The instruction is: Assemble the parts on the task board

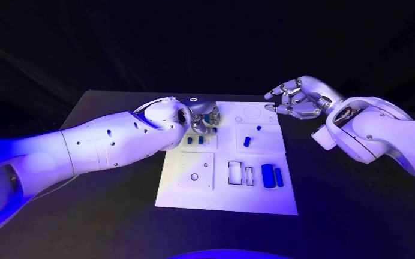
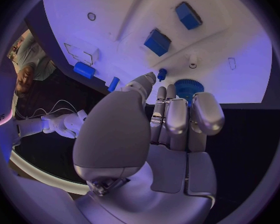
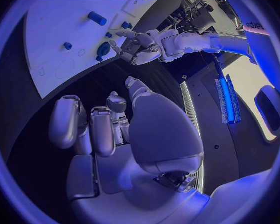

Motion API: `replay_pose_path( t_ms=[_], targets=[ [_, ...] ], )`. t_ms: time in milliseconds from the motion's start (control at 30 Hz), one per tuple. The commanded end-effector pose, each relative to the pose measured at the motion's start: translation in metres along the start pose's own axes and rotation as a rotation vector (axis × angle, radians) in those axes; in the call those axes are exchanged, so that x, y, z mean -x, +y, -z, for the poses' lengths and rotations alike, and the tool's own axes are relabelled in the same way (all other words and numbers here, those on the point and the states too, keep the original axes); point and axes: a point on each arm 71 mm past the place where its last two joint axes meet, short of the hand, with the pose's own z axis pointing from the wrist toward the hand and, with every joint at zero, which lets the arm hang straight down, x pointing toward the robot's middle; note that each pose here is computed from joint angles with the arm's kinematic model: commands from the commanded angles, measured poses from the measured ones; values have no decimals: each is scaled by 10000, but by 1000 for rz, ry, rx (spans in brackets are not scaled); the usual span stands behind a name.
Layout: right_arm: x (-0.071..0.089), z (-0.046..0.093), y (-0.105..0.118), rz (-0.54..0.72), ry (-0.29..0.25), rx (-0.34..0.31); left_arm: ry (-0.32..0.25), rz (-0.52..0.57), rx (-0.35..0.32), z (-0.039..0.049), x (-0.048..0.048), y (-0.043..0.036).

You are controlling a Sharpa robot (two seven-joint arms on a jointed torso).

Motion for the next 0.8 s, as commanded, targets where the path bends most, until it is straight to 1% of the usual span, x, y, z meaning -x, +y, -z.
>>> replay_pose_path(
  t_ms=[33, 267, 500, 800],
  targets=[
    [-6, -3, 12, -1, -3, 6, 30, -29, 9, -9, -22, -5],
    [-9, -2, 17, -2, -2, 7, 35, -31, 12, -34, -29, 1],
    [-14, -4, 24, -2, 0, 9, 31, -28, 7, -75, -33, -24],
    [-17, -3, 27, -3, 1, 10, 47, -23, 6, -118, -51, -34]
  ],
)
